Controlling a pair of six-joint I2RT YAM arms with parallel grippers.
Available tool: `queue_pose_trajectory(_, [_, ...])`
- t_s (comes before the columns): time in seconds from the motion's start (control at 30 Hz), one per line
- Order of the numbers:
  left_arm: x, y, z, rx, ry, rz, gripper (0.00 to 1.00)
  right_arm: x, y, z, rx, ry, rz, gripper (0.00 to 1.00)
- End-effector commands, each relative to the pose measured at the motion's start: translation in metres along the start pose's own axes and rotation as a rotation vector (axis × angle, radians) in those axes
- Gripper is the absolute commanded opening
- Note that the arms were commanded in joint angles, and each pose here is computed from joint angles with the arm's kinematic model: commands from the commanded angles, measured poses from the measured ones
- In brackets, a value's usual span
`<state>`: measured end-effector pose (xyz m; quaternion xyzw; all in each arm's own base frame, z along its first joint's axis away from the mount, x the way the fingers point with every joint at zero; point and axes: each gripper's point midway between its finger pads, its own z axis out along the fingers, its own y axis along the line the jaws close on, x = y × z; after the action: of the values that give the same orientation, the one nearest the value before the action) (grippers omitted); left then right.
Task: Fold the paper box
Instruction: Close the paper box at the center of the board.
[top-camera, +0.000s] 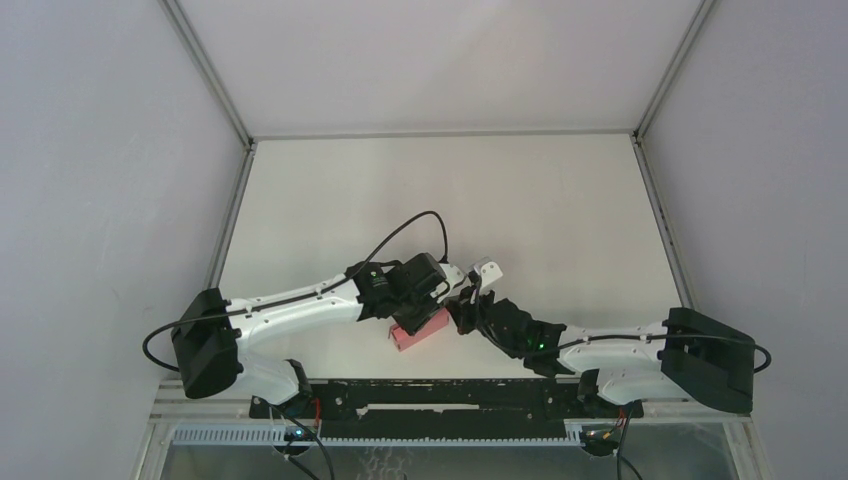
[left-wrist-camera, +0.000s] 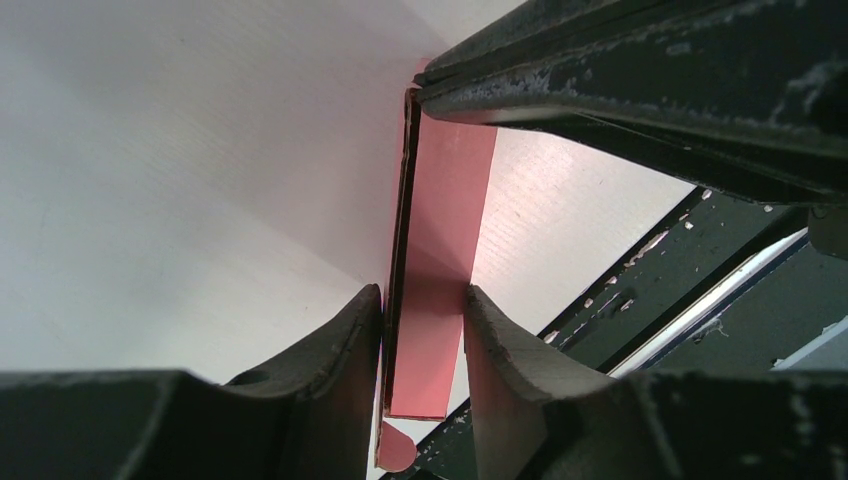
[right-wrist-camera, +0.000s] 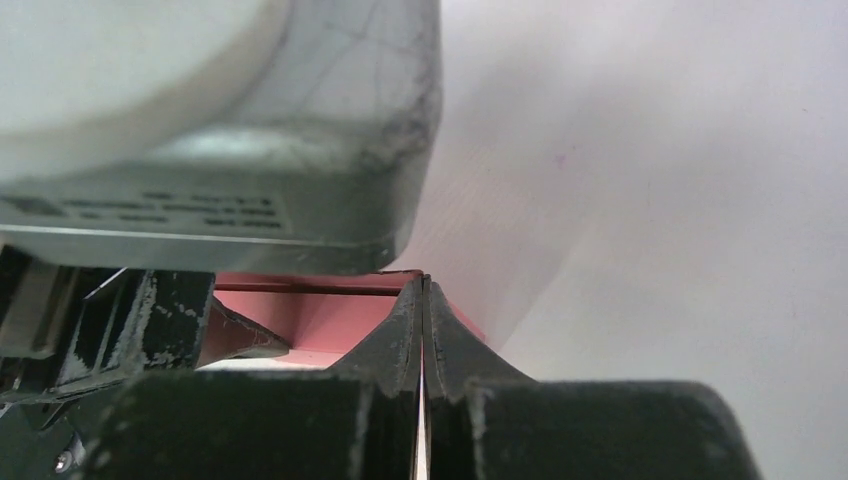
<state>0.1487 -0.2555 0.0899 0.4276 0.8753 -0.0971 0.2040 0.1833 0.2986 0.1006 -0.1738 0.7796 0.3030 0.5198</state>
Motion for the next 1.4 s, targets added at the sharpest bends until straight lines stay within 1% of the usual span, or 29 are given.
queue_pose_trajectory(0.0, [-0.025,-0.002,-0.005,0.013,-0.074,-0.022,0.40,0.000,0.005,0.000,-0.007,-0.020,0.031,0.00])
queue_pose_trajectory(0.97, [-0.022,0.001,-0.005,0.007,-0.071,-0.028,0.40,0.024,-0.003,-0.003,-0.009,-0.023,0.018,0.00])
queue_pose_trajectory(1.37, [-0.021,0.001,-0.004,0.006,-0.068,-0.030,0.40,0.023,-0.010,-0.008,0.012,-0.027,-0.021,0.00])
